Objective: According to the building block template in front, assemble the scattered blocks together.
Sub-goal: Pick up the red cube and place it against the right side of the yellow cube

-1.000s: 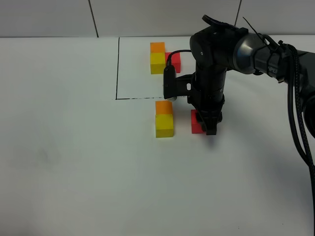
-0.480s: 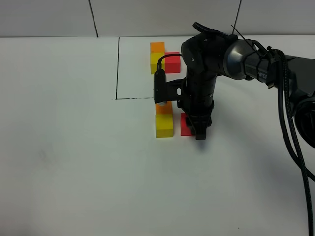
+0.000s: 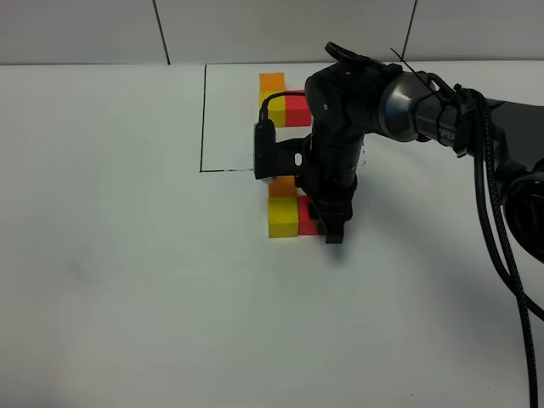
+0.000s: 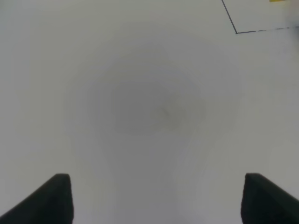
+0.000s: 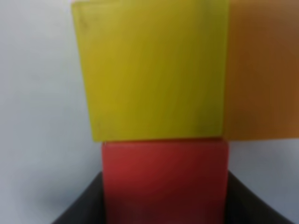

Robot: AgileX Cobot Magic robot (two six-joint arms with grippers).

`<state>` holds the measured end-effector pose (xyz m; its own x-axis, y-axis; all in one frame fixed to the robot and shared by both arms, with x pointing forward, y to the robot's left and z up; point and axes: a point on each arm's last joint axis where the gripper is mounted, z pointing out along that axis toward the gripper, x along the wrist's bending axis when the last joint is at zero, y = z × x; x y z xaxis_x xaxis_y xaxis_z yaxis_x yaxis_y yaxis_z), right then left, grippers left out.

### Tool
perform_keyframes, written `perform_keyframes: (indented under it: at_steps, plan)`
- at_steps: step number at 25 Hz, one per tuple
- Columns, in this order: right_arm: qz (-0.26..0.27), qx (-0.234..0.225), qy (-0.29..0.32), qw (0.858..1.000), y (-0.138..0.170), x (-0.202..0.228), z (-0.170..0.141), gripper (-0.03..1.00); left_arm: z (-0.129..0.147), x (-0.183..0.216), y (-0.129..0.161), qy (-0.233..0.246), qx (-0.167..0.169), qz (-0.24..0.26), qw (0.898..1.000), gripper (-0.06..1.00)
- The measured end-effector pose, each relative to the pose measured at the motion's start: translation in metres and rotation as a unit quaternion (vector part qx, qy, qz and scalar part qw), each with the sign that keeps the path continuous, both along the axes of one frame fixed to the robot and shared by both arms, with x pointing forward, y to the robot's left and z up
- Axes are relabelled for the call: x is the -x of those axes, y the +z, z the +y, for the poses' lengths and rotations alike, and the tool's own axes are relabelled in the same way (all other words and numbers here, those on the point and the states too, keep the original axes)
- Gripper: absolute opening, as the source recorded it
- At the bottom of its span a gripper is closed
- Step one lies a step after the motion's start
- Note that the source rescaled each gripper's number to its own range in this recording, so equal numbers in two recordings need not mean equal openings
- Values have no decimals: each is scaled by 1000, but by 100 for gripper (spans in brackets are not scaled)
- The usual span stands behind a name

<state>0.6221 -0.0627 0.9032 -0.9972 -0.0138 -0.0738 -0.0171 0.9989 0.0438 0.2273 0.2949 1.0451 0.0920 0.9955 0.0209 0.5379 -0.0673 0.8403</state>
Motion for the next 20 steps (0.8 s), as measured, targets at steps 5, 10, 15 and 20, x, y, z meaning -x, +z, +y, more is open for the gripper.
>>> perform_keyframes:
  at_steps: [5,10,15,20]
  plan:
    - [6,-14,-10,1000,0,1,3,0,0,0,0,0,0,0,1000,77]
    - [9,-21,-16,1000,-1,1,4,0,0,0,0,0,0,0,1000,77]
    - [12,-20,-17,1000,-1,2,4,0,0,0,0,0,0,0,1000,77]
    - [15,-20,-17,1000,-1,2,3,0,0,0,0,0,1,0,1000,77]
